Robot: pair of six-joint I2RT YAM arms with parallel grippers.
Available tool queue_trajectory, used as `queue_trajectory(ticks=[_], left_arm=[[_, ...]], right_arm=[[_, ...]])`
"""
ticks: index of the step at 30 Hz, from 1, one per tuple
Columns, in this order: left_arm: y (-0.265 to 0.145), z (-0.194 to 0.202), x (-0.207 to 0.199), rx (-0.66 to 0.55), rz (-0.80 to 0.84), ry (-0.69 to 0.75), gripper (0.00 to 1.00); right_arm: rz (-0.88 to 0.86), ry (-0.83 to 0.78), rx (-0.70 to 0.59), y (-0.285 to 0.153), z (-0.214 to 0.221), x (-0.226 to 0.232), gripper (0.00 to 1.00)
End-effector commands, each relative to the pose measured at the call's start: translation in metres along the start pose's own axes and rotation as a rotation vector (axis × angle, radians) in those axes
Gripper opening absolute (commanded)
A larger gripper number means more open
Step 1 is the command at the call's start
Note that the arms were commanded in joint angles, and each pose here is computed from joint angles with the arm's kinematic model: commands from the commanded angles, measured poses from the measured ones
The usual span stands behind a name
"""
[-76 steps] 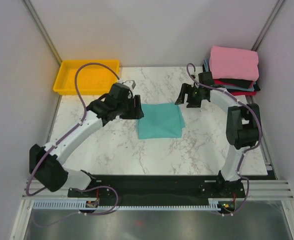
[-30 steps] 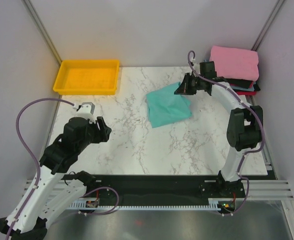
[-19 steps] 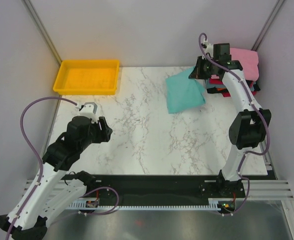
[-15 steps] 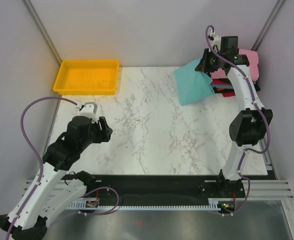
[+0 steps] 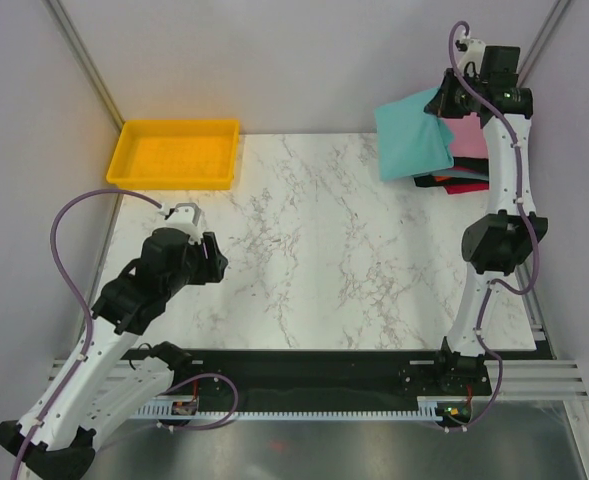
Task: Fold and stack the t-shirts
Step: Neatly place the folded tshirt to the corner
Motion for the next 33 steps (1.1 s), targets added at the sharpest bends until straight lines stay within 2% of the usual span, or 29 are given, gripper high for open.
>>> queue_trajectory(ticks=[1, 20, 26, 33], left_arm=[[0.003, -0.004, -0.002, -0.026, 0.025, 0.031, 0.63], [0.01, -0.002, -0.003, 0.009, 0.028, 0.04, 0.62], [0.01, -0.002, -0.003, 0.01, 0.027, 0.04, 0.62], [0.013, -0.002, -0.004, 0.024, 0.022, 0.043, 0.62]], right_arm=[[-0.016, -0.051, -0.109, -0.021, -0.028, 0.001, 0.0], [-0.056, -0.097, -0.356, -0.079, -0.078, -0.025, 0.0], [-0.104, -0.077, -0.396, -0.079, -0.083, -0.043, 0.0], [-0.154, -0.04, -0.391, -0.061, -0.077, -0.072, 0.0]])
Point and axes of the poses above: each gripper's point midway between its finger pads, its own y axis out along the fingers, its own x axis along the line the jaws close on, z = x × y, the point moved 8 cm from there along -y, back along the fingers, and after that the axes turned 2 degrees about y, right-handed, at the moved point
